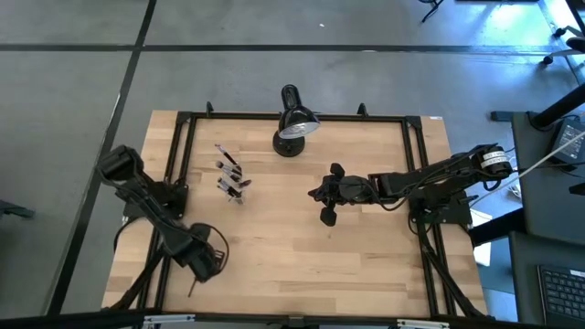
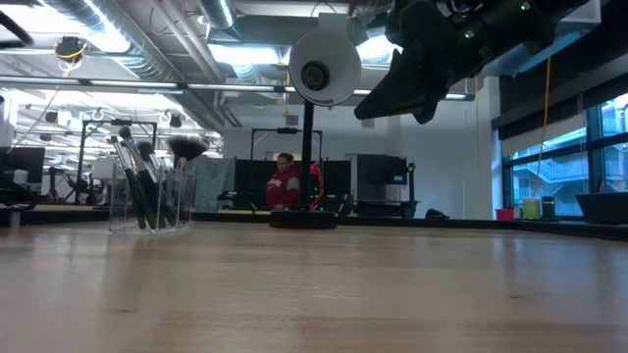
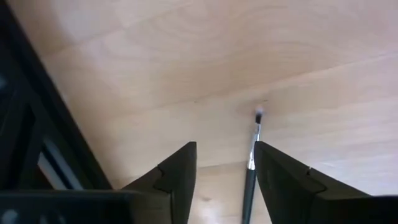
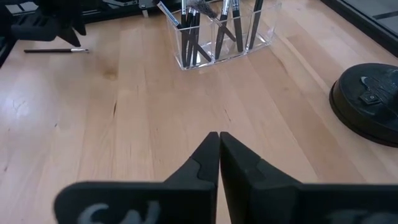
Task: Sort items
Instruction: Put the eyeshadow brush into the transparent organizer
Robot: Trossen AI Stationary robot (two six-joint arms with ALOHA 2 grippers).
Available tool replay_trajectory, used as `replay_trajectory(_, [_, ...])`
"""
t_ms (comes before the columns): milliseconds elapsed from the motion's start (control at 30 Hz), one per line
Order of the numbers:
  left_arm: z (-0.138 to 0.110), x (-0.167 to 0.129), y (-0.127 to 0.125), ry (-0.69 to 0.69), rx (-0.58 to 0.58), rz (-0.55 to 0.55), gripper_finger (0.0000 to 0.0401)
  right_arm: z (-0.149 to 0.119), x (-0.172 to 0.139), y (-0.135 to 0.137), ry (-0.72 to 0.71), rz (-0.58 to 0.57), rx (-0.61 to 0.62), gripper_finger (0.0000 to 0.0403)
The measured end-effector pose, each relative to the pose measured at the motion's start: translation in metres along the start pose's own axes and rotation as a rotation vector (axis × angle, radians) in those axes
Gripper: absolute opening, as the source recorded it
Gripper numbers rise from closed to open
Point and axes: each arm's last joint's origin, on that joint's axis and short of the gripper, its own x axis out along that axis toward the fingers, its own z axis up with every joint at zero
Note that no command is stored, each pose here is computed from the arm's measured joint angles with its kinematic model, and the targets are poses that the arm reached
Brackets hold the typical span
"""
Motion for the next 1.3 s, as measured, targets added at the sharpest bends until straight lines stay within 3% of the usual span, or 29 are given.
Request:
replay_trajectory(267, [0.004,0.0,-0.006,0.014,0.088,-0.025,0.0164,0.0,0.0,0.0,0.003,-0.001,0.002,0.0014])
replay_trajectory(600, [0.0,0.007,-0.016,-0.013,0.078,-0.104,0.0144,-0.002,0.0,0.0,0.022,-0.005,0.004,0.0014])
replay_trajectory(900, [-0.003,0.023,-0.021,0.015,0.146,-0.025,0.0123,-0.002,0.0,0.0,0.022,-0.005,0.008,0.0014])
replay_trajectory(1300, [-0.002,0.02,-0.018,0.041,0.211,-0.018,0.0036,-0.002,0.0,0.0,0.024,0.003,0.008,0.0014])
